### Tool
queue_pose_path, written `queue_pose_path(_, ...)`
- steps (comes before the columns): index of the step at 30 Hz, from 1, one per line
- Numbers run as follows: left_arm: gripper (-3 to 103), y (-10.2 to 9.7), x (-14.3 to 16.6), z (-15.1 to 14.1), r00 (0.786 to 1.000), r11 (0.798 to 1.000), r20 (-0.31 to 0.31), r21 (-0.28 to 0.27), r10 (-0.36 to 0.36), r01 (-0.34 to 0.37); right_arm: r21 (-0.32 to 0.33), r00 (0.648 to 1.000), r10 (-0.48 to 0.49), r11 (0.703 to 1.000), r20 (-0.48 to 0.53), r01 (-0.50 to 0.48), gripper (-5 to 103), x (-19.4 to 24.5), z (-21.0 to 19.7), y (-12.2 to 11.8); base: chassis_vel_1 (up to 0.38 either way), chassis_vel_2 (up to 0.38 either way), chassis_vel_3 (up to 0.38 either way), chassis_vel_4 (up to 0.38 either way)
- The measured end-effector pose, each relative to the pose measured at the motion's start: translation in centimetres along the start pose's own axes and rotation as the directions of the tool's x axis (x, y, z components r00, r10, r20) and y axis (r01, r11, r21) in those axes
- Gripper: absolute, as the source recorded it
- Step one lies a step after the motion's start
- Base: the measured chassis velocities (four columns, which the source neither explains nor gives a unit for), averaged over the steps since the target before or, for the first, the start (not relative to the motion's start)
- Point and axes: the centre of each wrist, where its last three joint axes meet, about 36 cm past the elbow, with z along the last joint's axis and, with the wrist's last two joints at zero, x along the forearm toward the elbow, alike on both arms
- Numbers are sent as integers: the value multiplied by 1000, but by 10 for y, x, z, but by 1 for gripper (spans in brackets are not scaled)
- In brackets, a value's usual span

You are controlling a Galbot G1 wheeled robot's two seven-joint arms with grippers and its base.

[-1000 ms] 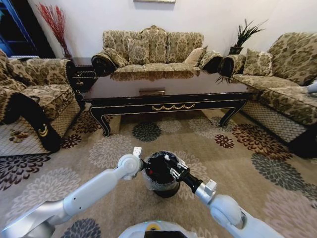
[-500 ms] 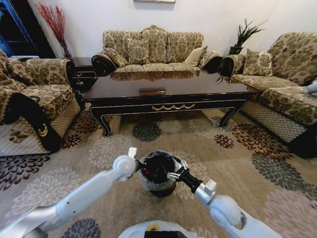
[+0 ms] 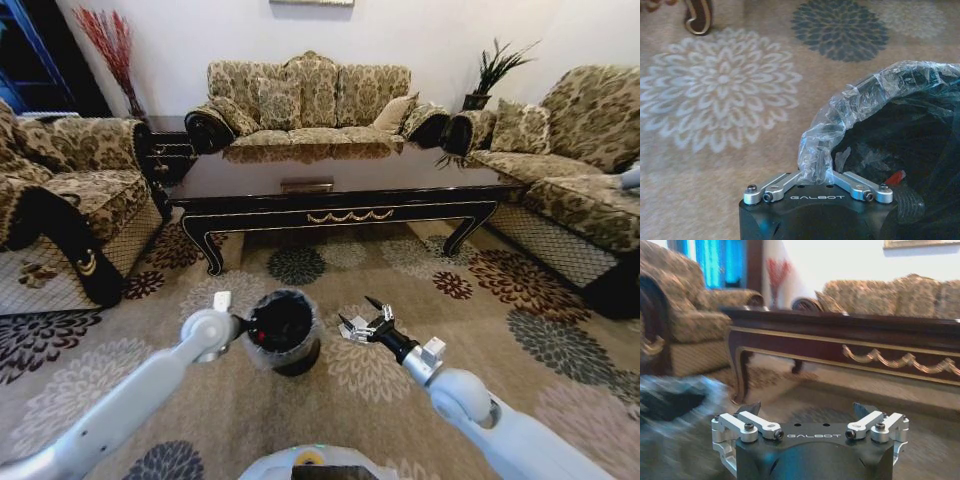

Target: Move to the front of the table and pick up the trash from the floor, then place it into the trash bin.

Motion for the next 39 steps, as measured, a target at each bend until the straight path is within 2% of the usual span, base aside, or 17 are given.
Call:
queue_pose_path(3, 0, 19, 12, 7, 999, 999, 11, 6, -32, 32, 30, 997, 53, 998, -52, -51, 100, -3, 25, -28, 0, 0, 0, 0)
queue_pose_path(4, 0, 19, 12, 7, 999, 999, 11, 6, -32, 32, 30, 997, 53, 998, -52, -51, 100, -3, 25, -28, 0, 0, 0, 0)
queue_pose_path(9, 0, 44, 27, 22, 997, 996, 32, 49, -71, 69, 40, 985, 119, 993, -125, -115, 100, -9, 60, -62, 0, 0, 0, 0)
queue_pose_path(11, 0, 46, 28, 24, 997, 996, 34, 54, -76, 74, 41, 981, 131, 991, -140, -126, 100, -9, 68, -66, 0, 0, 0, 0)
queue_pose_path(14, 0, 46, 34, 31, 998, 996, 34, 61, -60, 57, 40, 957, 189, 982, -218, -185, 100, -2, 104, -87, 0, 0, 0, 0)
queue_pose_path(19, 0, 44, 45, 35, 998, 997, 41, 56, -48, 45, 30, 938, 208, 978, -278, -208, 100, -1, 131, -99, 0, 0, 0, 0)
queue_pose_path(25, 0, 37, 50, 46, 999, 998, 32, 58, -32, 30, -24, 927, 191, 978, -322, -209, 100, -24, 152, -95, 0, 0, 0, 0)
queue_pose_path(39, 0, 32, 53, 54, 999, 997, 19, 70, -35, 34, -78, 896, 180, 970, -406, -230, 100, -51, 203, -100, 0, 0, 0, 0)
